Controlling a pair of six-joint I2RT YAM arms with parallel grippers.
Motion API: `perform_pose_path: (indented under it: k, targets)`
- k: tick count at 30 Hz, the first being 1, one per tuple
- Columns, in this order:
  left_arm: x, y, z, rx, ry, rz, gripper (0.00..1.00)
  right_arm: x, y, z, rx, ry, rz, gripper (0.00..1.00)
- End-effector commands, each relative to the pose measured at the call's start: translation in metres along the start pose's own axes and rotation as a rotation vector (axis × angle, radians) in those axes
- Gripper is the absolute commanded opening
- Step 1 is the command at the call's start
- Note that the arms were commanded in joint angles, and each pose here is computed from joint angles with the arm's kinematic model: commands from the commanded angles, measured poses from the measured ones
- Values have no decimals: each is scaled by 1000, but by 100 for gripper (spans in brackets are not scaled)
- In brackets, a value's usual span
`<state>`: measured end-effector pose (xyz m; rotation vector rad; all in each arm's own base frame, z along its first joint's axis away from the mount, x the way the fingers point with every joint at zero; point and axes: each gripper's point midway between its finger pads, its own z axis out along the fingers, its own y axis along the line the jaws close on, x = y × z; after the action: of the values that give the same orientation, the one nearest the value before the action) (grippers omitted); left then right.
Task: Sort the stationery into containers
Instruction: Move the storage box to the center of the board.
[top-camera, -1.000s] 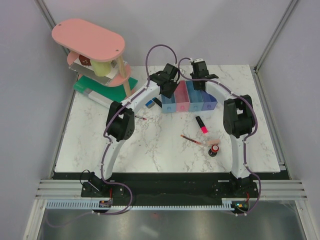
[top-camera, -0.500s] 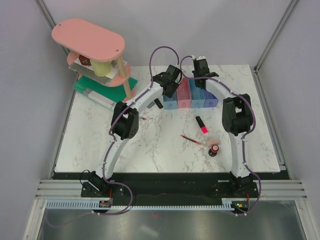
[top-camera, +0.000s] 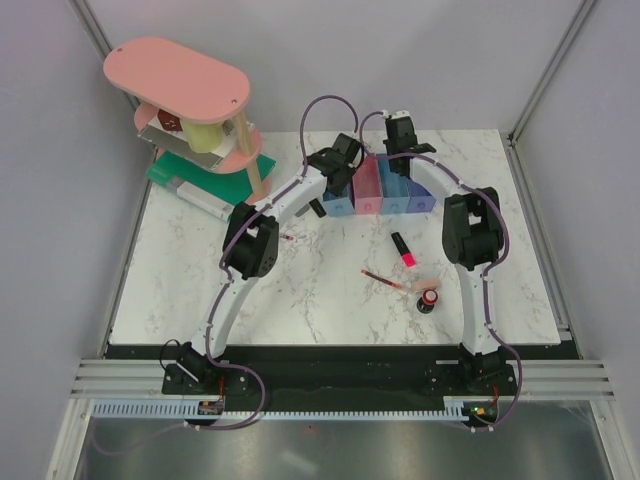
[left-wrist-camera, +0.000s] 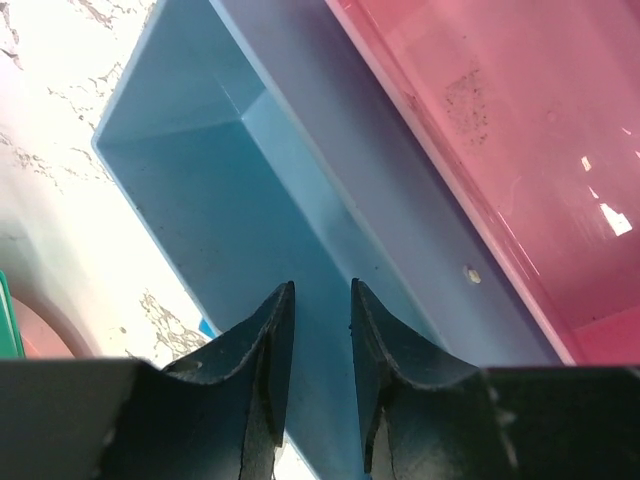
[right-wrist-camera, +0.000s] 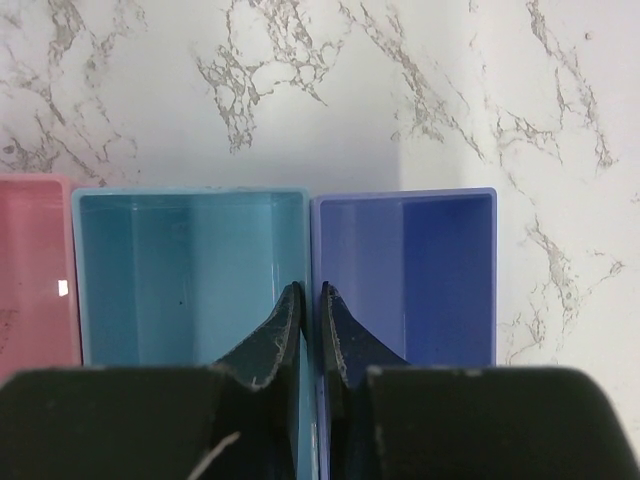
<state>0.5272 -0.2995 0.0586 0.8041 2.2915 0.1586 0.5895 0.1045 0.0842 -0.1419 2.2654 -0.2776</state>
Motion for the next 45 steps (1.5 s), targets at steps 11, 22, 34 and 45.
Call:
perform_pose_path:
  k: [11,22,34,45]
  targets:
    - [-7,-12,-25,72,-19,22,36,8,77,-7,-85,-6,-115,8]
    - [1,-40,-6,13,8,124,33,10,117,-25,-166,-10,-134,8]
    - [-4,-44,-15,-49,-1,215,33,13,148,-42,-247,-12,-136,8]
    - [18,-25,-16,-72,49,241,33,30,177,-54,-291,4,-182,8]
